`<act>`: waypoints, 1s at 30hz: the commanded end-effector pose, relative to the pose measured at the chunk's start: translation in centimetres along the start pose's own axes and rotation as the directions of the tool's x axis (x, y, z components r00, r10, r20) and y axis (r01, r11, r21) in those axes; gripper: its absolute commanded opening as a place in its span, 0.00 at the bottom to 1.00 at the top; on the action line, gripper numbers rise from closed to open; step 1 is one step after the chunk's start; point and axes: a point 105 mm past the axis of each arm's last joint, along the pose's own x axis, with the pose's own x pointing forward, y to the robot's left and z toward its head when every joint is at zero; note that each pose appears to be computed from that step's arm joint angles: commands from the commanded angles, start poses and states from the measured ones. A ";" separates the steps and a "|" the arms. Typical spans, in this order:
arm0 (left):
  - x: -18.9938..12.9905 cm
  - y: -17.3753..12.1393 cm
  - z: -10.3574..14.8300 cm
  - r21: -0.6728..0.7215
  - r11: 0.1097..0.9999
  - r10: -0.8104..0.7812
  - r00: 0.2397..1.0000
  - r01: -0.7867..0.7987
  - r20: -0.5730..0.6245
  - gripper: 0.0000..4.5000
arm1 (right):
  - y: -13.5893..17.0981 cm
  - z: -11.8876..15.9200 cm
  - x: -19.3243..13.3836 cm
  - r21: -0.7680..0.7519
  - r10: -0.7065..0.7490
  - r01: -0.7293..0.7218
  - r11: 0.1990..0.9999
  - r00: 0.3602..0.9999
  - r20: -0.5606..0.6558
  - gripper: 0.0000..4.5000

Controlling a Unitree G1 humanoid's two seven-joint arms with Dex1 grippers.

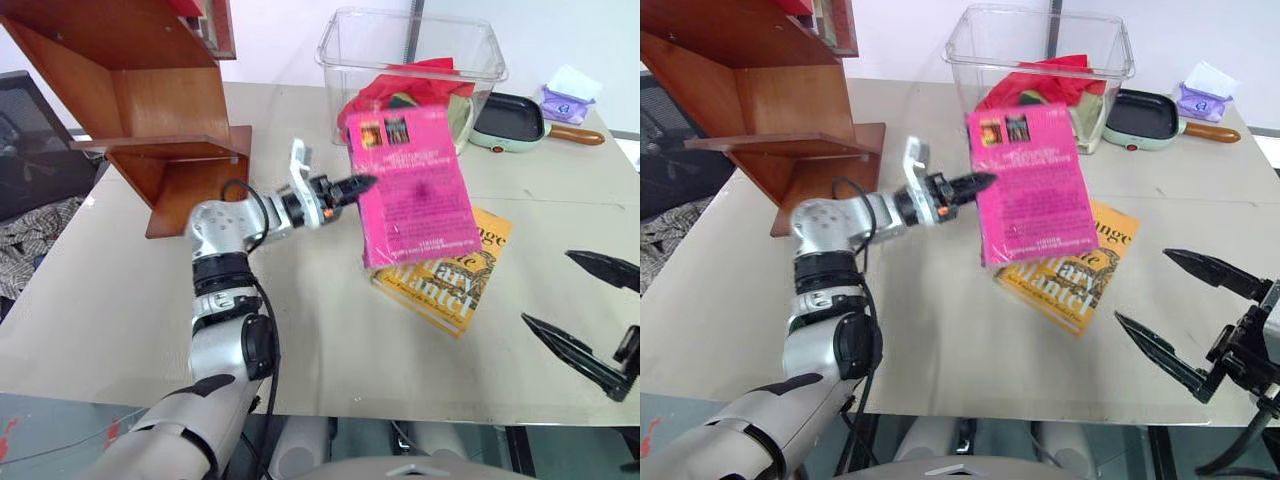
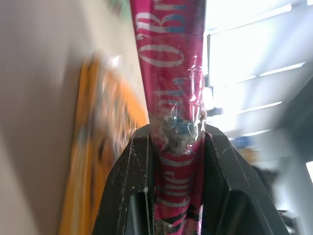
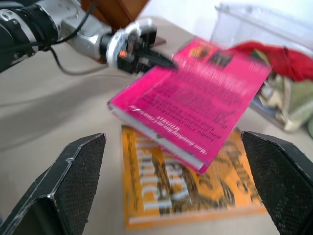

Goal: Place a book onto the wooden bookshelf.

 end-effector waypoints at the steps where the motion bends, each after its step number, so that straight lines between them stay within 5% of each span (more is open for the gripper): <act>1: -0.6 -3.3 1.9 0.359 0.933 -0.022 0.997 -0.005 0.073 0.14 | -0.8 0.9 0.7 -0.028 -0.021 0.023 0.999 0.997 0.070 1.00; 4: -1.3 -5.4 2.9 0.736 0.671 -0.005 0.993 -0.083 0.117 0.14 | -1.9 1.6 1.8 -0.031 -0.036 0.041 0.999 0.988 0.147 1.00; 7: -2.1 -7.3 3.7 0.919 0.373 -0.031 0.989 -0.126 0.147 0.14 | -2.5 1.9 2.7 -0.034 -0.033 0.040 0.999 0.983 0.181 1.00; 11: -3.6 -8.7 4.1 0.987 -0.124 -0.004 0.994 -0.106 0.106 0.14 | -3.1 2.3 4.0 -0.032 -0.021 0.029 0.999 0.976 0.216 1.00; 15: -5.2 -10.2 5.6 0.860 -0.508 0.063 0.994 -0.048 0.092 0.14 | -3.6 2.8 5.0 -0.048 -0.001 0.012 0.999 0.973 0.230 1.00; 22: -9.2 -12.1 8.8 0.733 -0.678 0.237 0.960 0.054 0.149 0.14 | -4.4 3.4 6.1 -0.040 0.040 -0.030 0.999 0.967 0.254 1.00; 30: -13.6 -12.3 11.8 0.750 -0.642 0.515 0.814 0.160 0.268 0.14 | -5.1 3.3 7.6 -0.041 0.119 -0.112 0.993 0.947 0.299 1.00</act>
